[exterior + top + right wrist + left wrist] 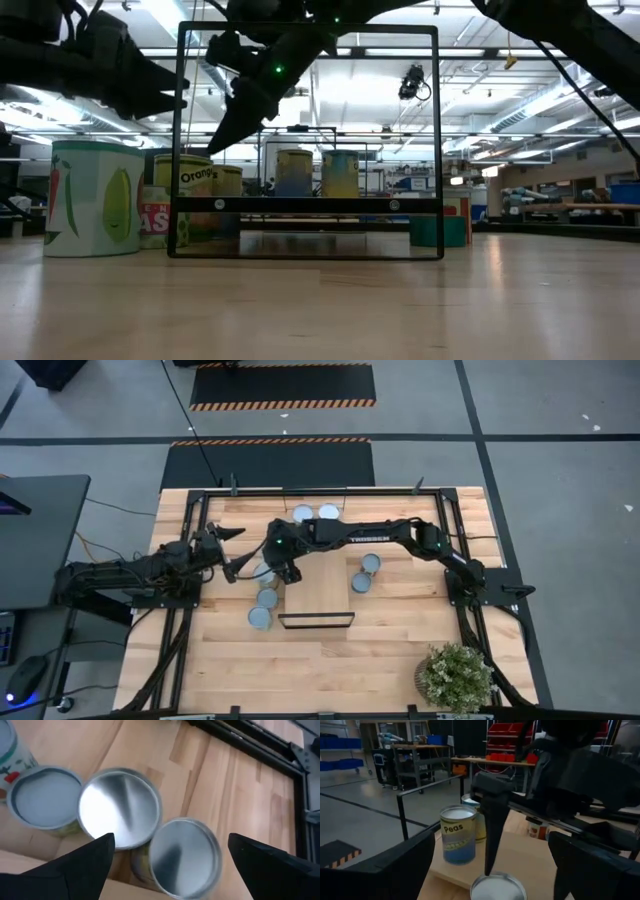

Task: Pick and place cans onto a shelf
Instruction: Put the canned peaches onto the shelf

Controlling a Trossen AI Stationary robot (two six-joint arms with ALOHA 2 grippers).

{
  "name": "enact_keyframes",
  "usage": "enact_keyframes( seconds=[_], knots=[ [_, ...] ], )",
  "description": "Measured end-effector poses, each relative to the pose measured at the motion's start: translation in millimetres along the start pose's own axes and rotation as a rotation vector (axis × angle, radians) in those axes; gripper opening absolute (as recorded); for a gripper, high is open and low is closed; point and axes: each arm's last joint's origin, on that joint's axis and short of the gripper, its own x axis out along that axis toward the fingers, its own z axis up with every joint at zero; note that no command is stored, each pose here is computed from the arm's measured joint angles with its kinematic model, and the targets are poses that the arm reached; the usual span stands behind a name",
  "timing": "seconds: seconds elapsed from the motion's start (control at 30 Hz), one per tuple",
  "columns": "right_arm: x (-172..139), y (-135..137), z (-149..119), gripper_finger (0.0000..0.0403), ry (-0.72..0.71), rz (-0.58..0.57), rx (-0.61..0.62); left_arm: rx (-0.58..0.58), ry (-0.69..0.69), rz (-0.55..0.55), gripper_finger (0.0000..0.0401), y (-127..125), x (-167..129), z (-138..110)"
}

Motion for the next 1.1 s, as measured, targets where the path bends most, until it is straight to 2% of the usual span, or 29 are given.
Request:
enact_keyframes(
  seconds=[0.27, 0.37, 0.83, 1.1],
  knots=[
    [-0.9, -20.3, -14.6, 0.0399, 0.003, 0.065, 0.078, -0.033, -0.01, -0.001, 0.0396, -0.1, 0.1, 1.0],
    [3.2, -26.7, -19.3, 0.04, -0.026, 0.048, 0.086, -0.054, -0.003, 0.0, 0.0396, -0.1, 0.2, 0.3],
    [22.7, -22.5, -45.8, 0.0399, 0.012, 0.082, 0.07, -0.187, 0.061, -0.019, 0.0396, -0.7, 0.0, -5.9],
    [33.2, -17.1, -53.2, 0.0392, -0.024, 0.072, 0.058, -0.198, 0.116, -0.036, 0.0396, -1.0, -0.5, -11.1]
  ],
)
